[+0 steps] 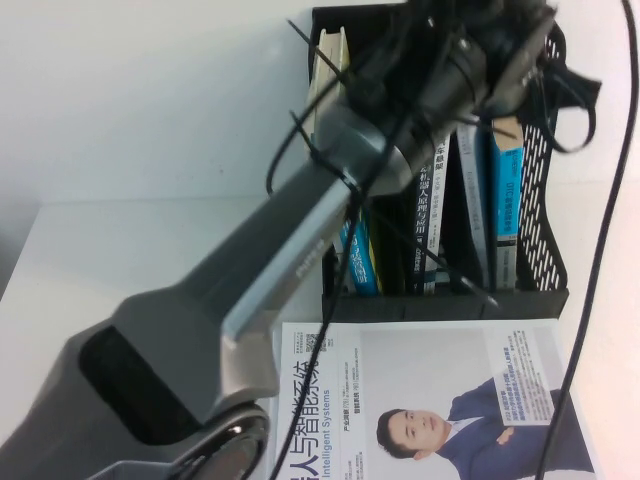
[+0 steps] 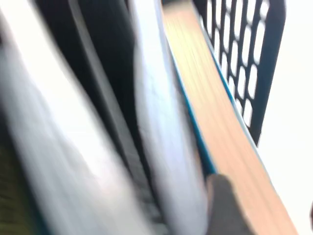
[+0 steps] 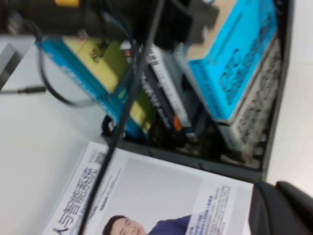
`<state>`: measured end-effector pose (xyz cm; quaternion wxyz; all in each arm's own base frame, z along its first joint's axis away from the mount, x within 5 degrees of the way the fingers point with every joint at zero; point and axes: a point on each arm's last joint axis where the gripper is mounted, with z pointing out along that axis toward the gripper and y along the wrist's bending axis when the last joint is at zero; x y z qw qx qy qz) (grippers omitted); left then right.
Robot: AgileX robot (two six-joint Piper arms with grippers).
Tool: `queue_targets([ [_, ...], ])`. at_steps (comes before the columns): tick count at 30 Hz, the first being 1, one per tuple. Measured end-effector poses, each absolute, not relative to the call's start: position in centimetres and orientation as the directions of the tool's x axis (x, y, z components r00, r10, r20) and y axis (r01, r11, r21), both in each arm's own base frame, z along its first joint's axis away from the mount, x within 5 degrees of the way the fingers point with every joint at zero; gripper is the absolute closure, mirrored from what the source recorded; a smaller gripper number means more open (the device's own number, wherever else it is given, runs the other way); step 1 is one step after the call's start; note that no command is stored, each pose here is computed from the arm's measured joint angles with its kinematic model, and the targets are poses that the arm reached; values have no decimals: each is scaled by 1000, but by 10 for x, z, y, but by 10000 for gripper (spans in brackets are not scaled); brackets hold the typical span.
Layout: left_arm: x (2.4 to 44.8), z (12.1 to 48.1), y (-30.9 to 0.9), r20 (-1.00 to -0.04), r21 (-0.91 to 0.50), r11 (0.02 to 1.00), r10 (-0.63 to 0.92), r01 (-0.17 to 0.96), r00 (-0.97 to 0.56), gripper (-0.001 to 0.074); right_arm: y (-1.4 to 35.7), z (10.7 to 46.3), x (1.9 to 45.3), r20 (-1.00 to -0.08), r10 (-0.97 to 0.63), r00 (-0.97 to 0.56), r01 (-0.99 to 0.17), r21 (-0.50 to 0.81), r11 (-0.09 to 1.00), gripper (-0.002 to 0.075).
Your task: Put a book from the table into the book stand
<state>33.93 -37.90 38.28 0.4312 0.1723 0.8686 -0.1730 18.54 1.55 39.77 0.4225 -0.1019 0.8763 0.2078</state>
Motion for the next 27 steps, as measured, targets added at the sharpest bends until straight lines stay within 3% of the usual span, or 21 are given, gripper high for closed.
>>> queue_targets([
  [5, 322, 441, -337, -856, -26, 890, 215, 455, -469, 629, 30, 395, 187, -779, -76, -623, -439, 268, 857, 729],
  [8, 308, 472, -314, -875, -18, 904, 193, 427, -444, 703, 40, 394, 186, -777, -134, -615, -495, 247, 833, 729],
  [19, 242, 579, -221, -971, -77, 932, 10, 354, -239, 734, 52, 399, 151, -765, -306, -566, -598, 126, 792, 729],
  [27, 219, 599, -198, -981, -75, 918, 3, 388, -196, 734, 54, 388, 111, -743, -361, -563, -633, 107, 767, 729],
])
